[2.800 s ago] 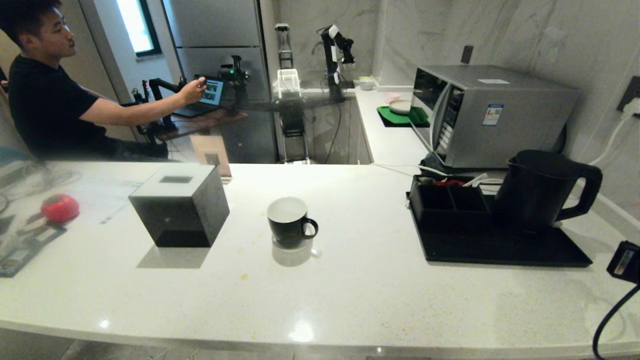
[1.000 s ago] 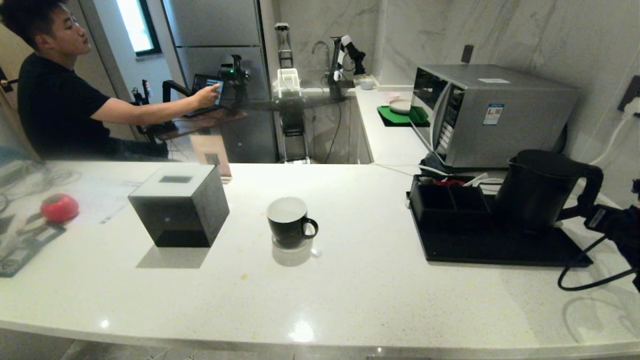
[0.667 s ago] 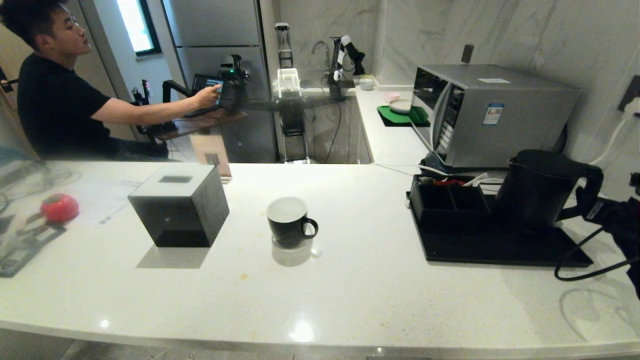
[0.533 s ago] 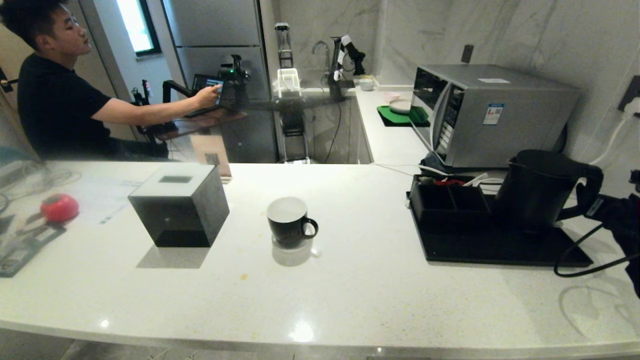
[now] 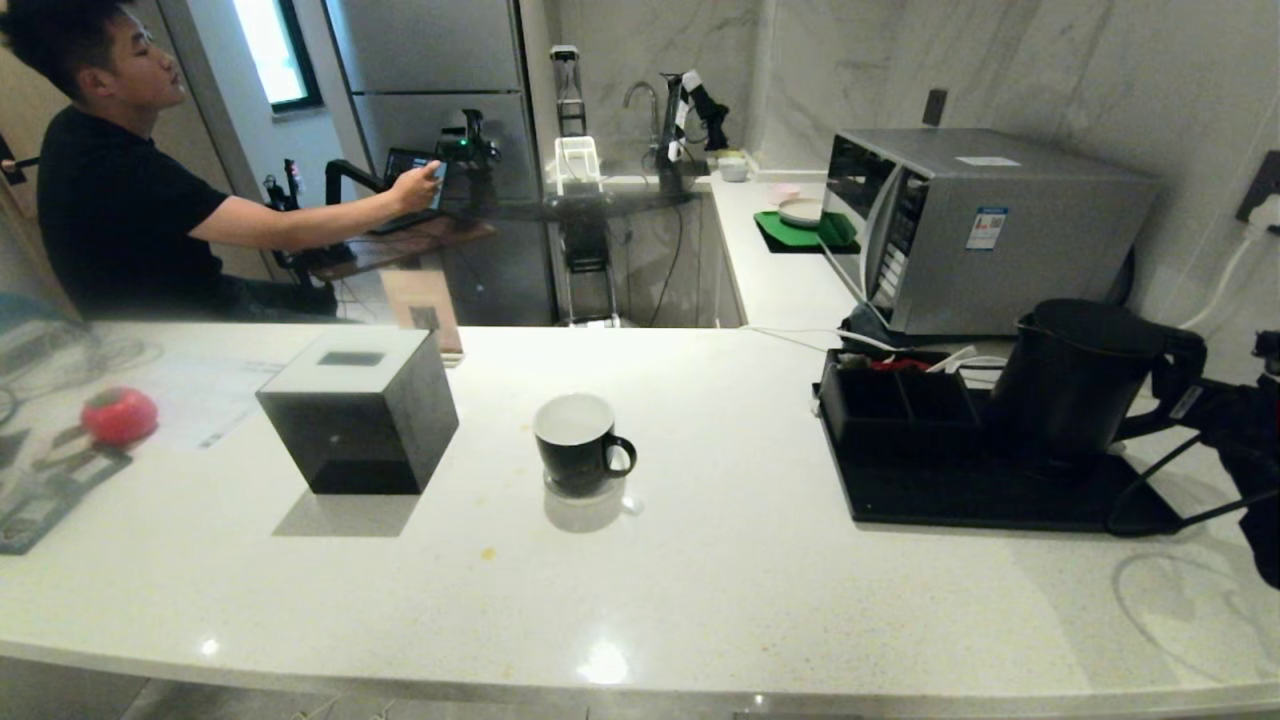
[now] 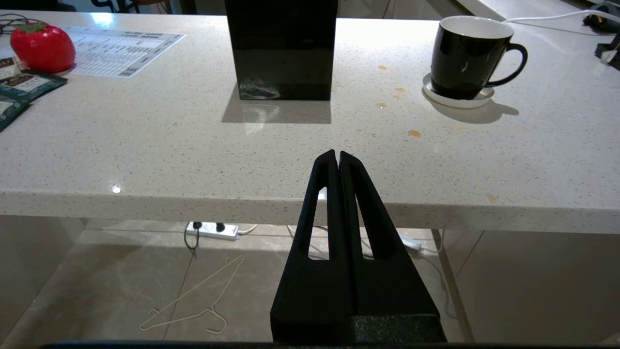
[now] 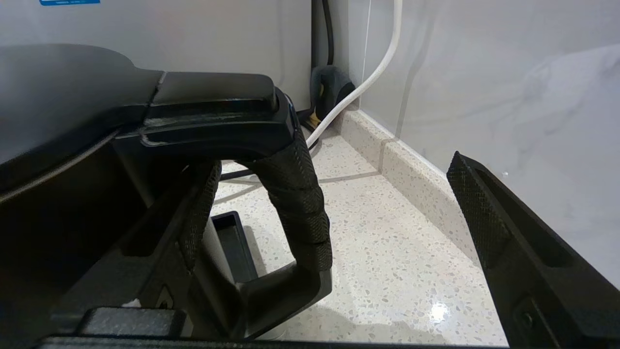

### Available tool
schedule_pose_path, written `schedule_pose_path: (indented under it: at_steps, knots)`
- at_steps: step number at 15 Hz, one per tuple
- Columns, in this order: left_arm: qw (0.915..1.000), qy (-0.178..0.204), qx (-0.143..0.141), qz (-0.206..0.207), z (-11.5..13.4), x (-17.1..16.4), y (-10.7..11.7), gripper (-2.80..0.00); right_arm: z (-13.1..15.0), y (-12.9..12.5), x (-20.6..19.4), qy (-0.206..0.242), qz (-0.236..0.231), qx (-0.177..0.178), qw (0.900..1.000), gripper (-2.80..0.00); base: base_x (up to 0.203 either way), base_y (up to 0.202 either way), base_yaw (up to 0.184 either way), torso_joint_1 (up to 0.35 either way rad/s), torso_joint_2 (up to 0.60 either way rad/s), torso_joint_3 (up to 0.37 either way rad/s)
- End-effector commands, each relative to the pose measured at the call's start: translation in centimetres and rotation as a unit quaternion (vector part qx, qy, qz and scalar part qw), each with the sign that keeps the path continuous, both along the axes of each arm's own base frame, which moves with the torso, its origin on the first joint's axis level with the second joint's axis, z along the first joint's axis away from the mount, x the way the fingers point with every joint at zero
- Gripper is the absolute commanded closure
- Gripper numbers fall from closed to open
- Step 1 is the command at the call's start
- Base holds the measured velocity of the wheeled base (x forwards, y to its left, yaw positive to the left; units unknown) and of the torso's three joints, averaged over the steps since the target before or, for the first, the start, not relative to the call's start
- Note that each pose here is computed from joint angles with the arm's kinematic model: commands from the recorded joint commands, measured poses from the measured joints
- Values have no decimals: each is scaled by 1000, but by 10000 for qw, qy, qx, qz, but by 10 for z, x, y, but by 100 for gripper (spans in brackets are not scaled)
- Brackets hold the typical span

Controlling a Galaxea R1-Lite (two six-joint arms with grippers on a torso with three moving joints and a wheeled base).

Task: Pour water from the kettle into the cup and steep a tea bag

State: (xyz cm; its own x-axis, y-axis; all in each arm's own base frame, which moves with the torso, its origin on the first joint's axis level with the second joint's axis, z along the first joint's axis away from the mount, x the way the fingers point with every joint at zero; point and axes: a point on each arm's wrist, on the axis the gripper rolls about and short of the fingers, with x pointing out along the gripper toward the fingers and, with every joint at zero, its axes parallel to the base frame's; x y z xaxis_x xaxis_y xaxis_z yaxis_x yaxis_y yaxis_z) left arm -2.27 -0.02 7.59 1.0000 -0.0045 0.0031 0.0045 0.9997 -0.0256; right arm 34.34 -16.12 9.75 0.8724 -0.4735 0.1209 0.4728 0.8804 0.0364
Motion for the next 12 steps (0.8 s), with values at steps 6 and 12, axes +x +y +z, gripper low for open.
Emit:
schedule_pose_path:
  at_steps: [6,12]
  knots:
    - [10000,0,-2,-1,0,0,0,0,-3,-10,12,-228,-55,-115,9997,-280,0,0,0,0,0,0]
    - [10000,0,-2,-1,0,0,0,0,-1,-18,20,-370,-103,-194,9991,-280,0,0,0,0,0,0]
